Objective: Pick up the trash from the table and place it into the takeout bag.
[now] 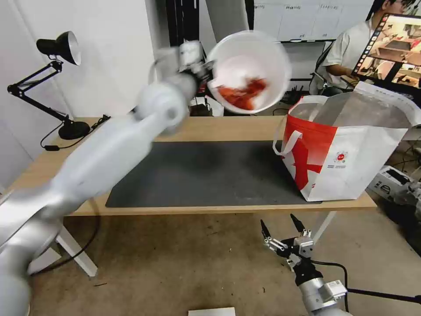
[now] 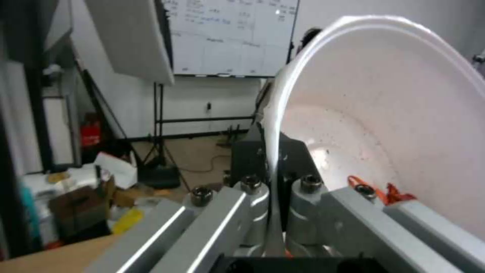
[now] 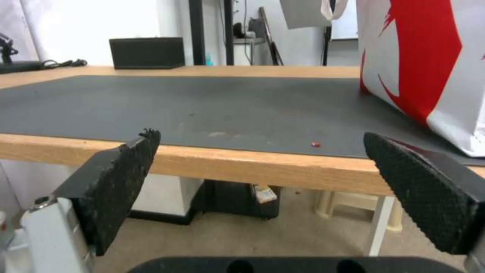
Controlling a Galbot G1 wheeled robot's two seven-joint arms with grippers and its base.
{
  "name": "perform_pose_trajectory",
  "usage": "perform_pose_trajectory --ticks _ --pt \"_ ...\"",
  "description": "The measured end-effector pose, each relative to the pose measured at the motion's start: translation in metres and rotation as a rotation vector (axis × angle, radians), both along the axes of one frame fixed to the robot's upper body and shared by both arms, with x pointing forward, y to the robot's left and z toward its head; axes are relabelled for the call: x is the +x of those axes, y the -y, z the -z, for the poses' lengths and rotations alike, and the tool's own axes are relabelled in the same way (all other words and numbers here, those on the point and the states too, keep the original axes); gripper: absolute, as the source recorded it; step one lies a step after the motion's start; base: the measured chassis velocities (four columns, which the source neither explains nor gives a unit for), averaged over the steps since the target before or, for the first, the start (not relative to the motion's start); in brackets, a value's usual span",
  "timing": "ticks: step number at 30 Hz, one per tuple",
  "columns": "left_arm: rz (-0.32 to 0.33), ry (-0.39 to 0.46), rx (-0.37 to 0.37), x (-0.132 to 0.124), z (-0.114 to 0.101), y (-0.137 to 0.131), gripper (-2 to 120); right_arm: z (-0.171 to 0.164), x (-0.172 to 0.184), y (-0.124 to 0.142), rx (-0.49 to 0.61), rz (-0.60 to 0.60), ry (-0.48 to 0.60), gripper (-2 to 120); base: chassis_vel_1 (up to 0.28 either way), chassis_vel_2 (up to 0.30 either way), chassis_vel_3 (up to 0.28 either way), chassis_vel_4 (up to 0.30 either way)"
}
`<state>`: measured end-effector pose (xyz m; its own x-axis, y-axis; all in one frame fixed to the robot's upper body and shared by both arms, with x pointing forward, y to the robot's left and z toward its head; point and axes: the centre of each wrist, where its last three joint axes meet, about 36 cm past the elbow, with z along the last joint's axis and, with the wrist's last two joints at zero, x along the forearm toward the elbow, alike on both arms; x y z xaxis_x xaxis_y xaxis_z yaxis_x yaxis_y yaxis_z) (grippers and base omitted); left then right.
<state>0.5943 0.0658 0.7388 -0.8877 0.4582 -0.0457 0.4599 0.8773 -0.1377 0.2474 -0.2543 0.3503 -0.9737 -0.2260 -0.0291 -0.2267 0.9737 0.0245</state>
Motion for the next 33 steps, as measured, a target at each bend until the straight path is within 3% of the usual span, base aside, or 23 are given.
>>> perform_pose_trajectory --ticks 1,4,8,10,15,20,23,24,27,33 --pt "0.000 0.000 0.000 0.000 0.000 0.000 0 0.000 0.000 0.000 0.000 0.000 0.000 100 0.000 0.000 0.000 0.000" --pt "0.041 -0.004 0.021 0.009 -0.011 0.052 0 0.000 0.000 0.000 0.000 0.000 0.000 100 0.000 0.000 0.000 0.000" --pt "0.058 -0.013 0.022 0.011 -0.013 0.074 0 0.000 0.000 0.000 0.000 0.000 0.000 100 0.000 0.000 0.000 0.000" --pt "0.082 -0.031 0.015 0.013 -0.015 0.109 0 0.000 0.000 0.000 0.000 0.000 0.000 100 0.000 0.000 0.000 0.000" --pt "0.094 -0.040 0.017 0.007 -0.012 0.148 0 0.000 0.000 0.000 0.000 0.000 0.000 100 0.000 0.000 0.000 0.000" --pt "0.085 -0.017 0.026 0.005 -0.004 0.166 0 0.000 0.000 0.000 0.000 0.000 0.000 100 0.000 0.000 0.000 0.000" --pt "0.067 0.077 0.082 0.002 0.023 0.177 0 0.000 0.000 0.000 0.000 0.000 0.000 100 0.000 0.000 0.000 0.000" --pt "0.067 0.077 0.082 0.002 0.023 0.177 0 0.000 0.000 0.000 0.000 0.000 0.000 100 0.000 0.000 0.000 0.000" --pt "0.092 0.135 0.119 -0.003 0.043 0.181 0 0.000 0.000 0.000 0.000 0.000 0.000 100 0.000 0.000 0.000 0.000" --pt "0.153 0.151 0.138 -0.011 0.052 0.185 0 0.000 0.000 0.000 0.000 0.000 0.000 100 0.000 0.000 0.000 0.000"
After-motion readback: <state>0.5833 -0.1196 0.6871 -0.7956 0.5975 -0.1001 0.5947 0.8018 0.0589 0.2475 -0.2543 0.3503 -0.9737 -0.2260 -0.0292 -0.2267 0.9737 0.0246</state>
